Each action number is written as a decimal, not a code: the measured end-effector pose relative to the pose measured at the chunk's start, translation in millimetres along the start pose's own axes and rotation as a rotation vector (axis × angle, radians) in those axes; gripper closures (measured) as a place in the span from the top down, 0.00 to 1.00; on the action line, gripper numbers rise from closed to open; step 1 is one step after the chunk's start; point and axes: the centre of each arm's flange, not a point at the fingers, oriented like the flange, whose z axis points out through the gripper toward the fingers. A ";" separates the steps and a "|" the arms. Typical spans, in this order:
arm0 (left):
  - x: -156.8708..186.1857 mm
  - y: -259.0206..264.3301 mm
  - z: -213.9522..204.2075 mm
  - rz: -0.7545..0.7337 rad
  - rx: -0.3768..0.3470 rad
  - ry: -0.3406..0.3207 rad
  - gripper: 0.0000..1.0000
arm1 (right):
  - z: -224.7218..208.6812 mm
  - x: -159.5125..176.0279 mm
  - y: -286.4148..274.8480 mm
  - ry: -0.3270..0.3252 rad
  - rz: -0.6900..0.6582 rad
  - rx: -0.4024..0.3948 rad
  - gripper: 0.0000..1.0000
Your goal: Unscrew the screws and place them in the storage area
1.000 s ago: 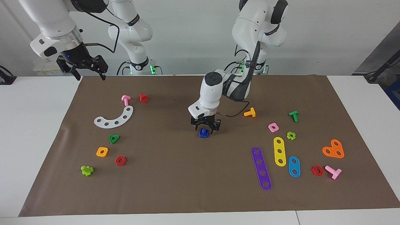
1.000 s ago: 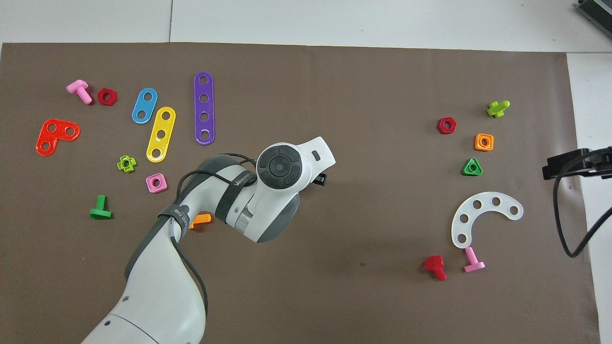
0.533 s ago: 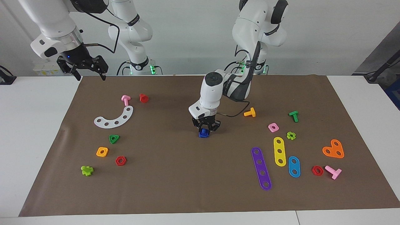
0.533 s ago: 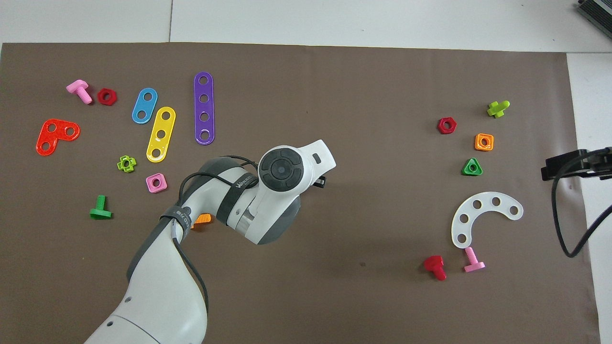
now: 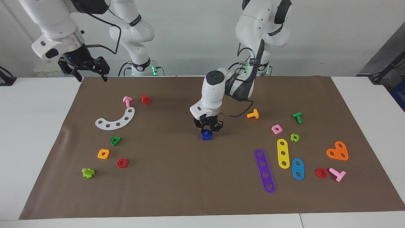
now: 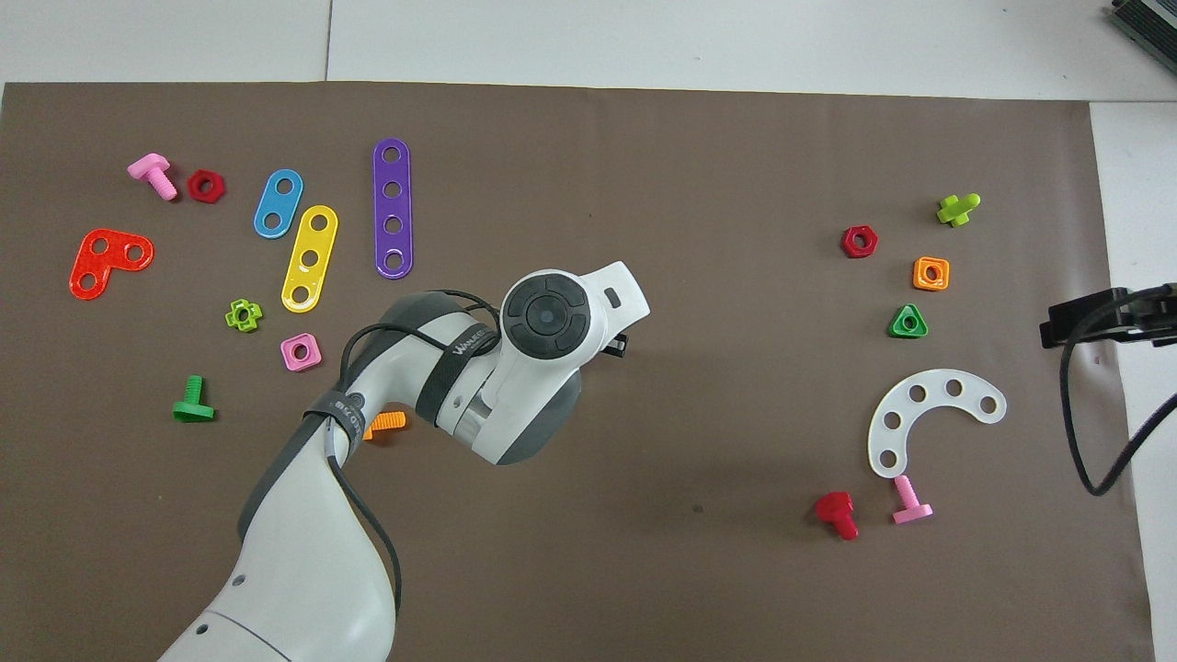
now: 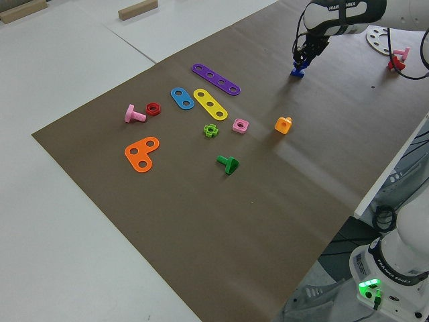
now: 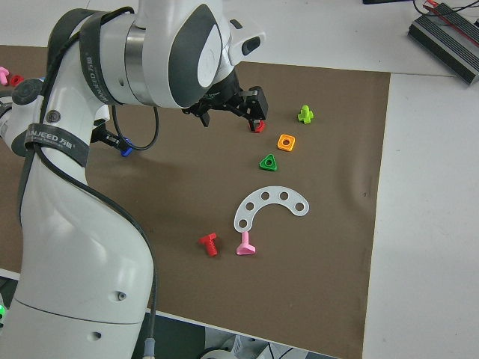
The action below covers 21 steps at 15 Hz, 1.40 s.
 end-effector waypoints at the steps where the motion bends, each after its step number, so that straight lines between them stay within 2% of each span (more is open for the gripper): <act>1: 0.2 0.1 -3.4 -0.001 0.001 -0.004 0.46 | 0.3 0.0 0.1 -0.001 0.000 0.000 1.00; 6: 1.0 -3.3 -50.9 -0.009 0.002 0.003 0.46 | 0.0 -0.7 0.1 0.000 0.000 0.000 1.00; 9: 1.8 -29.4 -69.0 -0.043 0.018 0.003 0.46 | -1.9 -1.5 2.7 0.006 0.005 0.001 1.00; 12: -0.9 -89.6 -56.8 -0.105 0.043 -0.034 0.46 | -3.9 -3.0 8.2 0.010 0.015 0.002 1.00; 16: -20.6 -182.7 -45.0 -0.114 0.062 -0.082 0.46 | -4.4 -2.7 7.6 0.023 0.014 0.002 1.00; 18: -32.1 -216.2 -37.0 -0.122 0.062 -0.064 0.46 | -5.4 1.6 -0.2 0.057 -0.001 0.001 1.00; 21: -49.7 -259.3 -22.0 -0.107 0.064 -0.059 0.46 | 0.1 8.1 -42.6 0.078 -0.025 0.000 1.00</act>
